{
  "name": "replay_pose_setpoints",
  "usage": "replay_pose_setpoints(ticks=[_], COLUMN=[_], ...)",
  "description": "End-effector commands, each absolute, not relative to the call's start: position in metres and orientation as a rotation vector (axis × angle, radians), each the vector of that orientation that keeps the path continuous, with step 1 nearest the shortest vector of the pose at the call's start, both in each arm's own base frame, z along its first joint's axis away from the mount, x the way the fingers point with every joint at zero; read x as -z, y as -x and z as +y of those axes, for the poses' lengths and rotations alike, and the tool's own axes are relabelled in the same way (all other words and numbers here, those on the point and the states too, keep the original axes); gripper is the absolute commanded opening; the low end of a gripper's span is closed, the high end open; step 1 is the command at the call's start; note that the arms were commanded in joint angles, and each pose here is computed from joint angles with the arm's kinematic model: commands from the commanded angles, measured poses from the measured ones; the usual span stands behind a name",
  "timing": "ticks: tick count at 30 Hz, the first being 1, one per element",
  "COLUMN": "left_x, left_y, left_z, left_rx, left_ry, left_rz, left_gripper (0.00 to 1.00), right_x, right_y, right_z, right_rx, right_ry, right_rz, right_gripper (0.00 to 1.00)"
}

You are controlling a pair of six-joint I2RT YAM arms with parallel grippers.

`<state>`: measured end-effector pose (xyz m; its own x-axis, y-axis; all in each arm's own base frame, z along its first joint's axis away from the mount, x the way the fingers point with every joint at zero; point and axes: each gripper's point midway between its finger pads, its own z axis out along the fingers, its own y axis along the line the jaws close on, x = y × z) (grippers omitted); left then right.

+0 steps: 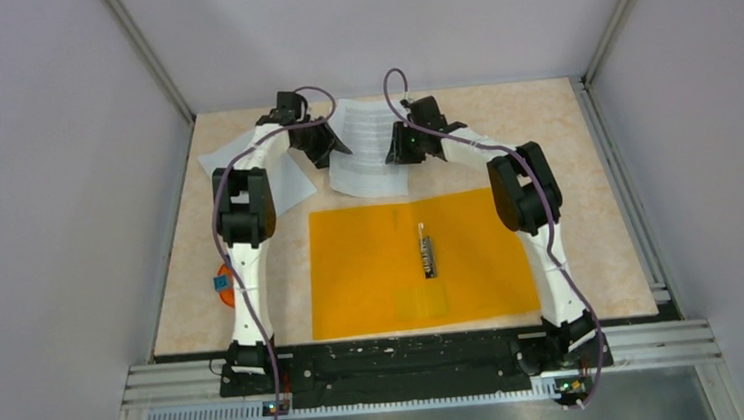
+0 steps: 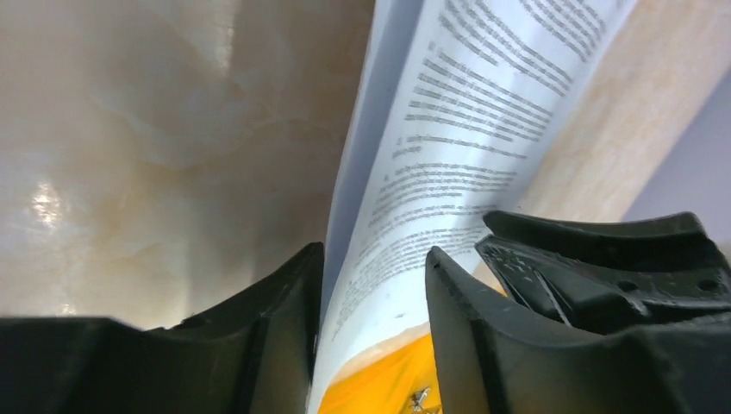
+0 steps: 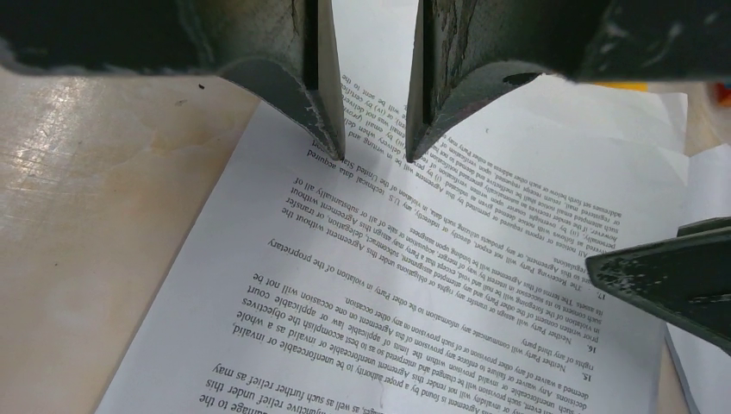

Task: Put the files into the folder

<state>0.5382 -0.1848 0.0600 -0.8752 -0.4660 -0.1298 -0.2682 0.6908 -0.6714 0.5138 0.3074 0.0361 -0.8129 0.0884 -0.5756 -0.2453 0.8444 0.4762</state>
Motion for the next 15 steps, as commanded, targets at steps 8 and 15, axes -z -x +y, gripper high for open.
replay_pose_setpoints(ticks=[8, 15], left_x=[-0.077, -0.202], left_y=[-0.557, -0.558], left_z=[-0.188, -0.219], left_rx=[0.852, 1.236], left_ry=[0.448, 0.524], left_rz=[2.579, 2.338], left_gripper=[0.00, 0.00], right_x=[-0.067, -0.161], right_y=[-0.520, -0.528], right_z=[0.282, 0.227], right_rx=[-0.729, -1.001], right_ry=[0.092, -0.129], right_rz=[2.415, 2.167], right_gripper=[0.52, 0.76])
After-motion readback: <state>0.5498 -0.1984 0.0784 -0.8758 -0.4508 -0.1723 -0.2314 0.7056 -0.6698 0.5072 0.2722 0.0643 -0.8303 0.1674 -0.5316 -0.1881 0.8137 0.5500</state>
